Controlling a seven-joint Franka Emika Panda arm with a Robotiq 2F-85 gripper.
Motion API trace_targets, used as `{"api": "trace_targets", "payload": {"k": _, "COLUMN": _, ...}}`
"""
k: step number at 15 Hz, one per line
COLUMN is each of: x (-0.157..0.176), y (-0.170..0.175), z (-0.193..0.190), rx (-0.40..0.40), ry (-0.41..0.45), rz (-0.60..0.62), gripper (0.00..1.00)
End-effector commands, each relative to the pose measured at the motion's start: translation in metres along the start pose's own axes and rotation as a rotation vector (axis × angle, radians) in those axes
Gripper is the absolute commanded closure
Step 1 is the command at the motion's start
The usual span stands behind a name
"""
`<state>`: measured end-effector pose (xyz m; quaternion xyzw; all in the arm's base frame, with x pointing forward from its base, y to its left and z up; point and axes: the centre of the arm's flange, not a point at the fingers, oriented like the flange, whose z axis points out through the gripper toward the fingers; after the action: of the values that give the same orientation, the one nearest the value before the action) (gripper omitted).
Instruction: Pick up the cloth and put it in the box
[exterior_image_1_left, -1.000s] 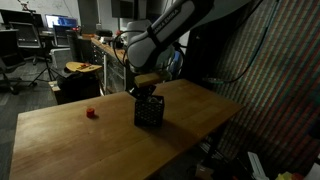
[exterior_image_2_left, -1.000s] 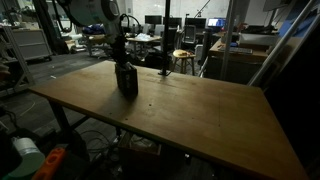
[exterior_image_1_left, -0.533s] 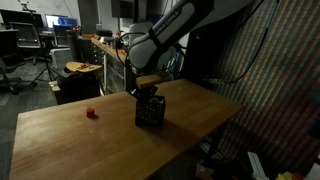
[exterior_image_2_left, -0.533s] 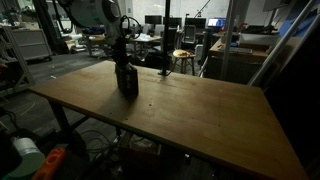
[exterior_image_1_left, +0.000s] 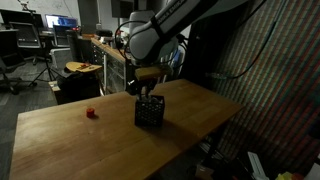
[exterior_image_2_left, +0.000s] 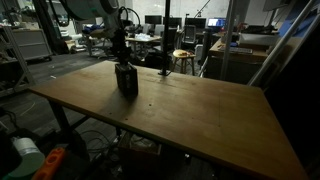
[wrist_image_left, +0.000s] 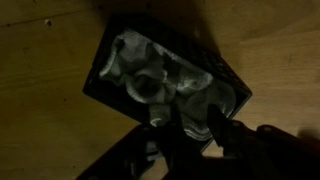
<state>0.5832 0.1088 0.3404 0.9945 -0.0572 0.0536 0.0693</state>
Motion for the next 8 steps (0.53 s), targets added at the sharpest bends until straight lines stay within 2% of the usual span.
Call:
{"api": "trace_targets", "payload": {"k": 1, "x": -0.005, "y": 0.004, "z": -0.032, "rx": 0.017, "ry": 0.067, "rz": 0.008, "gripper": 0.32}}
{"api": "trace_targets", "payload": {"k": 2, "x": -0.005, "y": 0.005, "z": -0.037, "rx": 0.021, "ry": 0.077, "rz": 0.01, "gripper": 0.32}}
{"api": "trace_targets", "payload": {"k": 3, "x": -0.005, "y": 0.006, "z": -0.04, "rx": 0.024, "ry": 0.083, "rz": 0.013, "gripper": 0.59}}
{"api": "trace_targets", "payload": {"k": 5, "x": -0.005, "y": 0.007, "z": -0.045, "rx": 0.028, "ry": 0.09, "rz": 0.016, "gripper": 0.62}}
{"api": "trace_targets", "payload": {"k": 8, "x": -0.007, "y": 0.008, "z": -0.043, "rx": 0.029, "ry": 0.093, "rz": 0.02, "gripper": 0.85}}
